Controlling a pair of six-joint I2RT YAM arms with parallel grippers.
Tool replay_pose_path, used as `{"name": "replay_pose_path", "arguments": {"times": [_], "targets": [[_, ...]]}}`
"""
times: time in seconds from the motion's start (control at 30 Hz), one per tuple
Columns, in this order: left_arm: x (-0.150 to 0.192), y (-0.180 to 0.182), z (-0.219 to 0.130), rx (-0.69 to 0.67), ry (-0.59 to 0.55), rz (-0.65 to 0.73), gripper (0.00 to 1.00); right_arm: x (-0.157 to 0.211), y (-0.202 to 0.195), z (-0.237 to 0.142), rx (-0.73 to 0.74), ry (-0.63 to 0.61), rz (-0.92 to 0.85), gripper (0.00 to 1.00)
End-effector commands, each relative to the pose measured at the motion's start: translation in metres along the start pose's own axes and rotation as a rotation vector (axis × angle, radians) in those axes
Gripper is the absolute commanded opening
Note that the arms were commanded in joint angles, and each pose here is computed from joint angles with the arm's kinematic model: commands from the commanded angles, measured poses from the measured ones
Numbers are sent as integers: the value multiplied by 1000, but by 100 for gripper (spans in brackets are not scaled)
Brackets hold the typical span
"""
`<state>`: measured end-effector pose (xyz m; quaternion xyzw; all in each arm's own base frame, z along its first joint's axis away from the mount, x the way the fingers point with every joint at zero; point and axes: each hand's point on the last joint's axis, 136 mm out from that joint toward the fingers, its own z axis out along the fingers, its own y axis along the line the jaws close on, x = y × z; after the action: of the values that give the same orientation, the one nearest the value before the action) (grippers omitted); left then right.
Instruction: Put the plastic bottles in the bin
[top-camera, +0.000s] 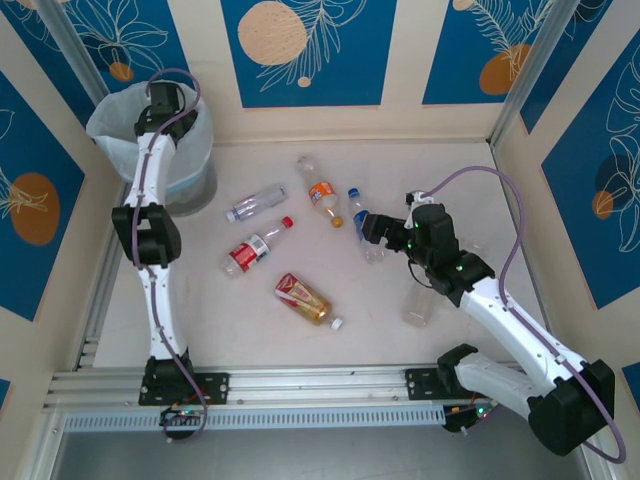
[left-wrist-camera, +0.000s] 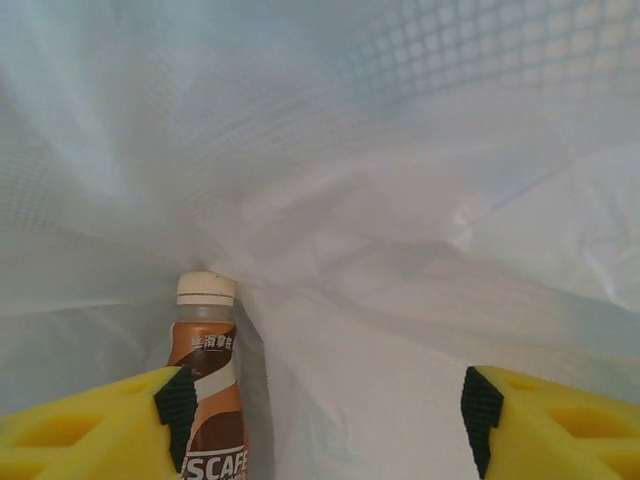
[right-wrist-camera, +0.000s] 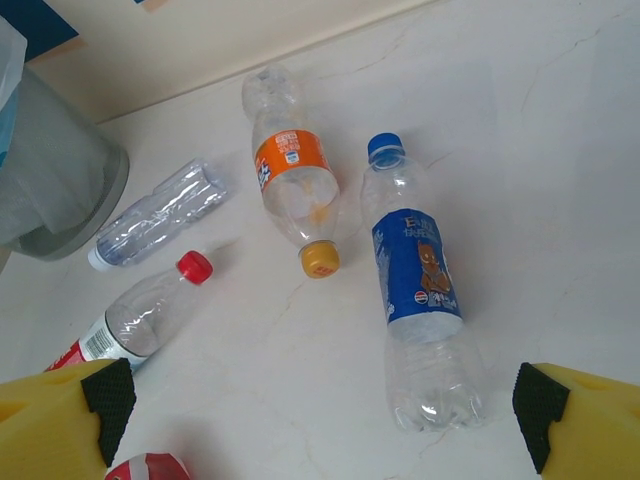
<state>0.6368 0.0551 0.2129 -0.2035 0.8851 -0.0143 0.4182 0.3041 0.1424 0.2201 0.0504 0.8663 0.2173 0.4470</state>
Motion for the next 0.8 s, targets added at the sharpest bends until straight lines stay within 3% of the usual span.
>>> {"name": "replay_pose_path", "arguments": {"times": [0.0, 0.17, 0.2, 0.4, 0.67, 0.77], "targets": [[-51, -13, -61, 89, -119, -18, 78, -7, 4, 0, 3, -15, -3, 99], [-67, -26, -92, 161, -158, -14, 89, 7, -20, 4, 108, 44, 35, 99], [-70, -31, -98, 188, -163, -11, 98, 12, -29, 4, 145, 67, 47, 99], [-71, -51, -119, 306, -149, -7, 99, 35, -93, -11, 411, 150, 152, 99], [-73, -51, -135, 318, -153, -3, 99, 43, -127, -24, 461, 156, 252, 99], [-70, -66, -153, 414, -138, -4, 99, 51, -141, -27, 480, 200, 298, 100]]}}
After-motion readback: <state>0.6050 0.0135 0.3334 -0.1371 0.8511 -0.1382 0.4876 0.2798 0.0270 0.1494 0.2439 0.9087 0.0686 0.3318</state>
